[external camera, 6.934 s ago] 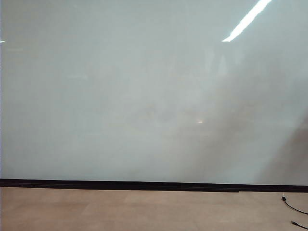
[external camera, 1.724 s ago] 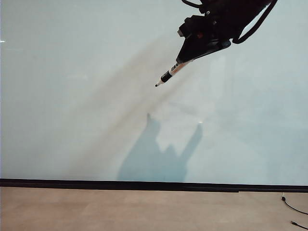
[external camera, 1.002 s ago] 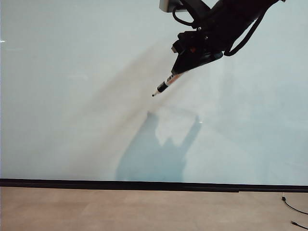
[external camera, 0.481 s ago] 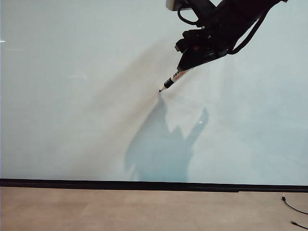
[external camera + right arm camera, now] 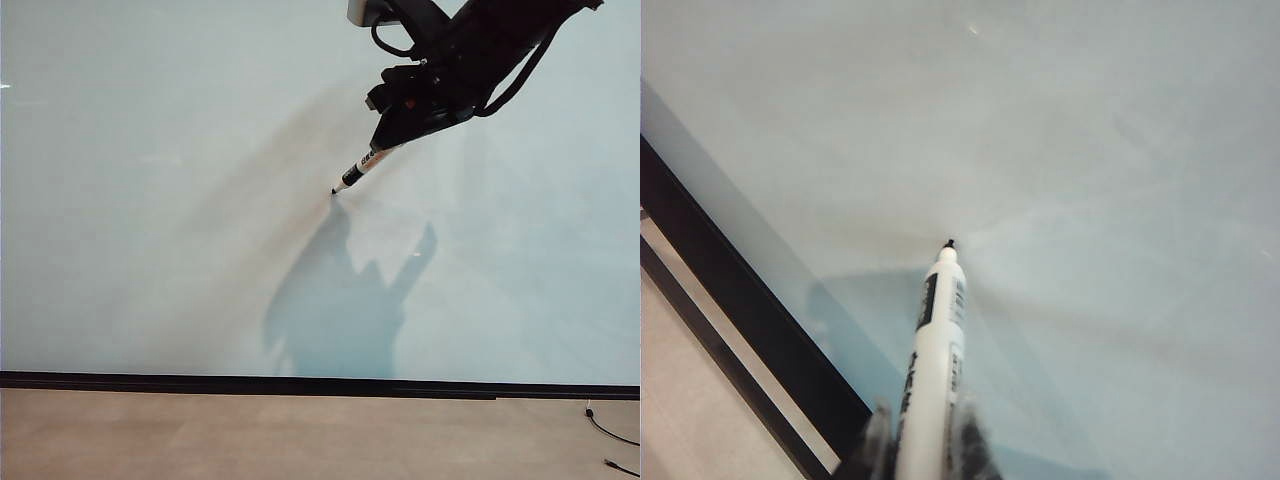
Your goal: Pick up the pen on the shelf to the right of the whiteboard and write the letter A.
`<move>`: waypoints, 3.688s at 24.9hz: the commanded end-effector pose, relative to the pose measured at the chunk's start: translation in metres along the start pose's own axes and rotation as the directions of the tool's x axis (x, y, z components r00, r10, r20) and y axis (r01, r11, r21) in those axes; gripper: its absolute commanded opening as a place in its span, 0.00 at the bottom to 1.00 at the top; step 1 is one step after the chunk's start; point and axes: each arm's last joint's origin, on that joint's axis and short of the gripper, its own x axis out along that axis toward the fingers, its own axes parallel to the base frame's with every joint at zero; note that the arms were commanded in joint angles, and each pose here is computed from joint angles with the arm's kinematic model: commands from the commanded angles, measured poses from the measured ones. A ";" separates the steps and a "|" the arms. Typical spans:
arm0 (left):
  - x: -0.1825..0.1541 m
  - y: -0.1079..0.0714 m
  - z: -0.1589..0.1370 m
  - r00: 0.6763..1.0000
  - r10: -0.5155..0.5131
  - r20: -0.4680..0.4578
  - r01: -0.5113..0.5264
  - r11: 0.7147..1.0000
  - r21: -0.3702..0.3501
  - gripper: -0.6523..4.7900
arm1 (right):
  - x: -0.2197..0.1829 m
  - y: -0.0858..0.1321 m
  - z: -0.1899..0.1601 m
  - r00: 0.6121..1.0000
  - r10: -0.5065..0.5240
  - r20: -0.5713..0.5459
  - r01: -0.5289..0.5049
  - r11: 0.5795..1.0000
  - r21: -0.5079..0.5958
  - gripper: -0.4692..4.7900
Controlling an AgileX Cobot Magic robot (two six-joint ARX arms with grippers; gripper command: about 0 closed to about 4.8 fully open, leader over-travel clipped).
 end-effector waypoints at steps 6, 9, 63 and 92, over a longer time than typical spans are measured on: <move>0.000 0.000 0.002 1.000 -0.001 0.011 0.000 1.000 0.005 0.11 | -0.004 -0.005 0.010 0.996 -0.054 0.067 0.053 0.999 0.007 0.07; 0.000 0.000 0.002 1.000 -0.001 0.011 0.001 1.000 0.004 0.11 | -0.007 -0.006 0.012 0.995 -0.061 0.074 0.061 0.998 0.007 0.07; 0.000 0.000 0.002 1.000 -0.001 0.011 0.001 1.000 0.005 0.11 | -0.060 -0.023 0.054 0.957 -0.189 0.220 0.192 0.981 0.006 0.07; 0.000 0.000 0.002 1.000 -0.001 0.010 0.000 1.000 0.005 0.11 | -0.087 0.031 0.004 0.878 -0.253 0.406 0.109 0.932 0.346 0.07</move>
